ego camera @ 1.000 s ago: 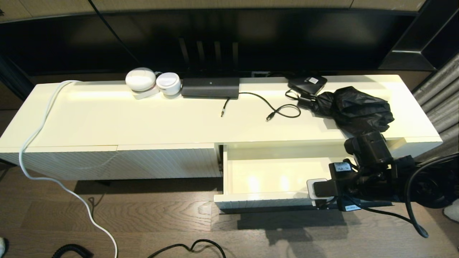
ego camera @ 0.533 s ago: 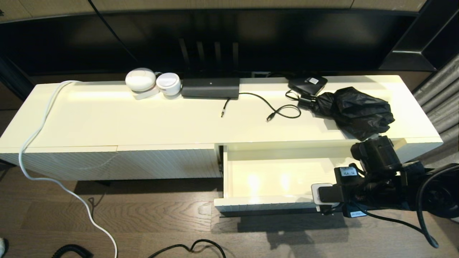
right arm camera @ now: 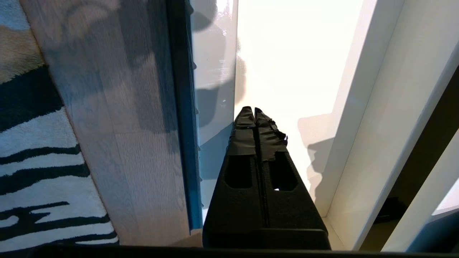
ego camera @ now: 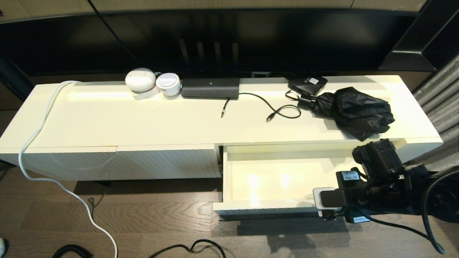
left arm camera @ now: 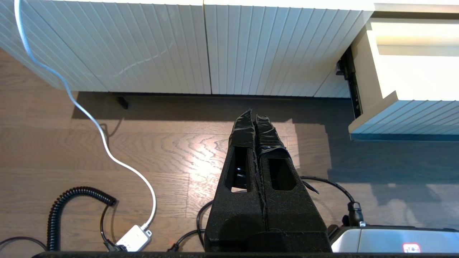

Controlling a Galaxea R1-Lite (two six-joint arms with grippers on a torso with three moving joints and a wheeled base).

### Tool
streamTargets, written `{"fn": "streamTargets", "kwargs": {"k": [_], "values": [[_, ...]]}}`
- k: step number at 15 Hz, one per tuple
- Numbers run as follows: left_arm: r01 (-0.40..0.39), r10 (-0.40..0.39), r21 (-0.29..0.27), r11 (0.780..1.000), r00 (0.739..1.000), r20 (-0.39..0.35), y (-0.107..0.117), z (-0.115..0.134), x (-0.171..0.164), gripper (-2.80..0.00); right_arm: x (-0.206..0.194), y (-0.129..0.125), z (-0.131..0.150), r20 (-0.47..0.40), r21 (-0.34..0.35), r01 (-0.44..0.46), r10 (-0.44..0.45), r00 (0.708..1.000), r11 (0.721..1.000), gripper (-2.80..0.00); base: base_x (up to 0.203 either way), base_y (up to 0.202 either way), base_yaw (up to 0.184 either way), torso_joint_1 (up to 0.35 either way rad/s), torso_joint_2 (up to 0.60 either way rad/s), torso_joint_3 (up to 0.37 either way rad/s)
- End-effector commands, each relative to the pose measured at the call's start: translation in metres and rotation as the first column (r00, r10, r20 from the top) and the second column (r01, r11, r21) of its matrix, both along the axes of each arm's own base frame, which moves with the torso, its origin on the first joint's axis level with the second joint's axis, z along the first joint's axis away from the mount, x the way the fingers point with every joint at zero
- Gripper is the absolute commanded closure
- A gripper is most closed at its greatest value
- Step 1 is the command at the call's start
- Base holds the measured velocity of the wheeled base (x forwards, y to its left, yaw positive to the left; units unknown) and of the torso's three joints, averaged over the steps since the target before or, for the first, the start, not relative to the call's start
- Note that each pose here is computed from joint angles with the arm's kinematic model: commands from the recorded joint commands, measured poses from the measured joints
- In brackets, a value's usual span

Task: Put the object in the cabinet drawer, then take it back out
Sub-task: Open the drawer

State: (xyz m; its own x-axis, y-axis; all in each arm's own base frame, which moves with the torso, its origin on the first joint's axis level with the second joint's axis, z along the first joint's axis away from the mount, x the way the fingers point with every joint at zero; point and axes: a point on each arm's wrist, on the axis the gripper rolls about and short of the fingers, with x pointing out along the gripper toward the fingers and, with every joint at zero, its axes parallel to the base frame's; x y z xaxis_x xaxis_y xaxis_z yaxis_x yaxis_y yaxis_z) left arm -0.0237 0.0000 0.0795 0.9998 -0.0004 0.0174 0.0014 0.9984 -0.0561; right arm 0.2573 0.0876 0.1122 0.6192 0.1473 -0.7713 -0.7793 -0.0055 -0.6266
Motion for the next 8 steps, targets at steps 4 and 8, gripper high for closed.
{"fn": "streamTargets", "kwargs": {"k": [4, 8], "values": [[0.001, -0.001, -0.001, 1.0, 1.0, -0.001, 0.0, 0.0, 0.0, 0.0, 0.005, 0.002, 0.034, 0.133, 0.036, -0.007, 0.003, 0.991, 0.999, 0.0, 0.0, 0.0, 0.0, 0.0, 0.0, 0.0], [0.001, -0.001, -0.001, 1.0, 1.0, -0.001, 0.0, 0.0, 0.0, 0.0, 0.002, 0.001, 0.055, 0.206, 0.048, 0.005, -0.015, 0.978, 0.999, 0.0, 0.0, 0.0, 0.0, 0.0, 0.0, 0.0]]}}
